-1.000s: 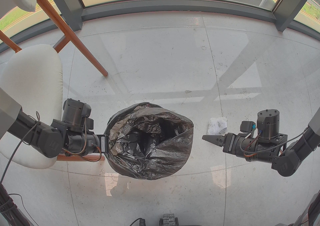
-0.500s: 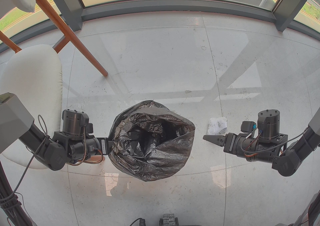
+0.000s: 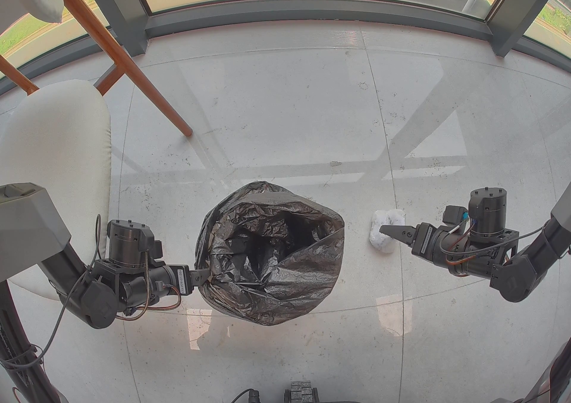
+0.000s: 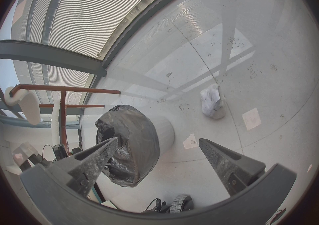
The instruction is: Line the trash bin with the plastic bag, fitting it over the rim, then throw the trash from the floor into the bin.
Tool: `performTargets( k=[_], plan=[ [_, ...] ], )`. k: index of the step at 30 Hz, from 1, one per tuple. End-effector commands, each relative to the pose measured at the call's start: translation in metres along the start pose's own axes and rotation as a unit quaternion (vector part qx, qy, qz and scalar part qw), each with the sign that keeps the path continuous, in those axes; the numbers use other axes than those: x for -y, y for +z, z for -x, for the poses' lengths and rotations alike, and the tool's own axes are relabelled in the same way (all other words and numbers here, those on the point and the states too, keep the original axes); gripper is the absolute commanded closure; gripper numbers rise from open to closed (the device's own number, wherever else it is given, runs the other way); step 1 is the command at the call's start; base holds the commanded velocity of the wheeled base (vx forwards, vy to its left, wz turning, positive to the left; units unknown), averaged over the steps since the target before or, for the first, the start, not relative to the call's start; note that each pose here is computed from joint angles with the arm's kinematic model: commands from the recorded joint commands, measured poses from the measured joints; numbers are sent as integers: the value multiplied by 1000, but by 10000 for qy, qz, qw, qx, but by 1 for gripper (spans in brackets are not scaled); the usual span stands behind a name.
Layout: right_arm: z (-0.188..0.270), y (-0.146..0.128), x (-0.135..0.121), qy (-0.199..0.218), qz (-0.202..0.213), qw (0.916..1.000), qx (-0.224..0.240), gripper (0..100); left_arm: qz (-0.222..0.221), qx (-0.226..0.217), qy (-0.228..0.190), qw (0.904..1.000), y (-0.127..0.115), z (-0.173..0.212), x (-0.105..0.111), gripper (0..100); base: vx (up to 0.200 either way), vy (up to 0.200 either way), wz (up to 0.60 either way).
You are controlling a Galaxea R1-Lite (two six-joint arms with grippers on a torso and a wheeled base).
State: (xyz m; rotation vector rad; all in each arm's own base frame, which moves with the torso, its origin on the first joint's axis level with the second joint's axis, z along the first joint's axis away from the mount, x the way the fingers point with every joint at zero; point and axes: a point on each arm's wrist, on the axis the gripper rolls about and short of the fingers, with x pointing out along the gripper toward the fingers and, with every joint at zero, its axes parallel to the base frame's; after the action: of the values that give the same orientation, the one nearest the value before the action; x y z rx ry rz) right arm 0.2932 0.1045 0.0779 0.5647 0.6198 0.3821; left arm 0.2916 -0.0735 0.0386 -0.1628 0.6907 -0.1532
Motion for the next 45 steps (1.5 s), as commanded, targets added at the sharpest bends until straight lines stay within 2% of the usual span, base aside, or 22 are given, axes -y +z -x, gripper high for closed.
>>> performTargets(
  k=[1,4,8,11,18,22,27,32,39,43,44,45],
  plan=[
    [-1,14,9,-88,-67,9997,236,0,112,296,49,9995,-3,-8,-11,0,0,0,0],
    [-1,20,15,-168,-110,9993,326,0,101,469,-46,9988,4,0,-8,0,0,0,0],
    [-11,15,33,-419,-163,9988,189,0,54,763,-223,9968,15,27,2,0,0,0,0],
    [-17,17,42,-461,-54,9985,274,0,93,904,-285,9955,21,41,5,0,0,0,0],
    [-48,15,79,-788,251,9957,428,0,301,1142,-737,9903,29,87,27,0,0,0,0],
    [-61,16,96,-934,530,9934,412,0,299,1170,-929,9883,26,98,35,0,0,0,0],
    [-81,20,112,-998,936,9896,445,0,86,1178,-1366,9836,12,119,50,0,0,0,0],
    [-103,20,123,-981,1091,9880,485,0,-66,1099,-1595,9810,-4,136,54,0,0,0,0],
    [-143,11,142,-940,1413,9845,449,0,-26,1401,-1667,9760,-3,152,50,0,0,0,0],
    [-166,4,157,-960,1660,9803,468,0,18,1884,-1828,9649,4,157,52,0,0,0,0],
    [-169,5,158,-976,1678,9796,512,100,25,1953,-1854,9631,5,159,52,0,0,0,0],
    [-172,5,157,-968,1707,9790,561,100,23,1961,-1873,9625,5,160,52,0,0,0,0]
  ],
)
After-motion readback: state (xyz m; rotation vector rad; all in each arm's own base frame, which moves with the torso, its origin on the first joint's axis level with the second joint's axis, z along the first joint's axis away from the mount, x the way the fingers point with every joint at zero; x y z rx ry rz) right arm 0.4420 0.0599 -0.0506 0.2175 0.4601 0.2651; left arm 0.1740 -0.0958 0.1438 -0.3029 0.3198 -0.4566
